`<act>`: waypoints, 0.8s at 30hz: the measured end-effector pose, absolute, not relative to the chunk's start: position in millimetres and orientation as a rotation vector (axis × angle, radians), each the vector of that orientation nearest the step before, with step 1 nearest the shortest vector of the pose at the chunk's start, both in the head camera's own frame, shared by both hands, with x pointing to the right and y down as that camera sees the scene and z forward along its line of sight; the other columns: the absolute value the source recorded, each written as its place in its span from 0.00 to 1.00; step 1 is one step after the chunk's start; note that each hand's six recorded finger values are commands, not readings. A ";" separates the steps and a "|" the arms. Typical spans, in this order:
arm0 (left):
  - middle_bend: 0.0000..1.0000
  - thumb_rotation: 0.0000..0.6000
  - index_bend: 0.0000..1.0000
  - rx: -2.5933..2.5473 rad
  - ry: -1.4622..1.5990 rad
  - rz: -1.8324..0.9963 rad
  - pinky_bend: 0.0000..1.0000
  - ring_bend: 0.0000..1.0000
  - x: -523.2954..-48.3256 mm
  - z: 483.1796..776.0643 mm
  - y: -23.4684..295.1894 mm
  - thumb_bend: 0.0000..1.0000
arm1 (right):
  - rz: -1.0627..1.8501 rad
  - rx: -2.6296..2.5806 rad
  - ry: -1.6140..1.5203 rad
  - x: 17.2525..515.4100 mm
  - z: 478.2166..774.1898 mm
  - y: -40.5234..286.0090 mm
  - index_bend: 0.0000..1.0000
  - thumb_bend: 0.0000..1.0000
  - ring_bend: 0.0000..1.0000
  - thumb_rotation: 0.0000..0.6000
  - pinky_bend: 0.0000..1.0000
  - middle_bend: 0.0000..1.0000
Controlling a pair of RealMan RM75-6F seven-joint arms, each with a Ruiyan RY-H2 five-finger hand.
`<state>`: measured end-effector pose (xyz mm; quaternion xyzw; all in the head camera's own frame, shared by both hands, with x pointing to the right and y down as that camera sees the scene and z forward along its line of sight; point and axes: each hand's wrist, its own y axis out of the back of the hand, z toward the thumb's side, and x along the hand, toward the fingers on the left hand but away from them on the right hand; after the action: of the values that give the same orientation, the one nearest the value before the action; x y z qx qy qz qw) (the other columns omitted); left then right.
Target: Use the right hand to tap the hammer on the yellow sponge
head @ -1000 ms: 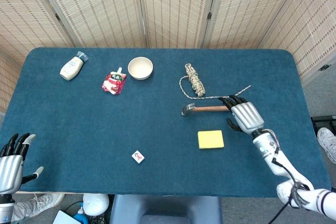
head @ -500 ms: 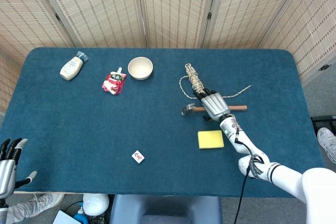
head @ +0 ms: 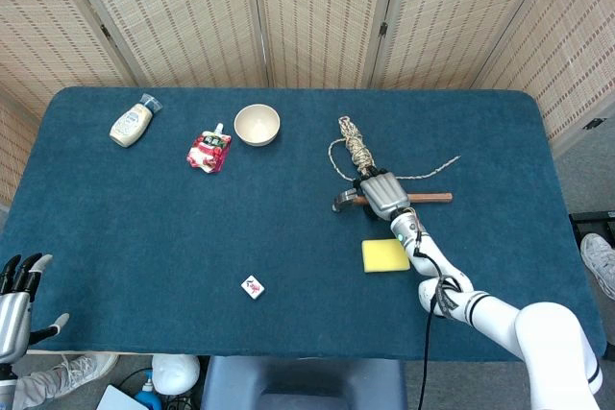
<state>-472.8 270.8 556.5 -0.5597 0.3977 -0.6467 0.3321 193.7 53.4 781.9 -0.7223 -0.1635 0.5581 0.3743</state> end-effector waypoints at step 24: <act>0.14 1.00 0.15 -1.479 1.022 -1.687 0.20 0.06 -470.0 563.1 269.6 0.20 | 1.468 -1.866 -0.433 202.5 786.2 63.0 0.45 0.51 0.30 1.00 0.32 0.45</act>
<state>-470.0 269.6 563.1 -0.5660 0.3909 -0.6455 0.3319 202.5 63.0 786.2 -0.7226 -0.1677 0.5684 0.3560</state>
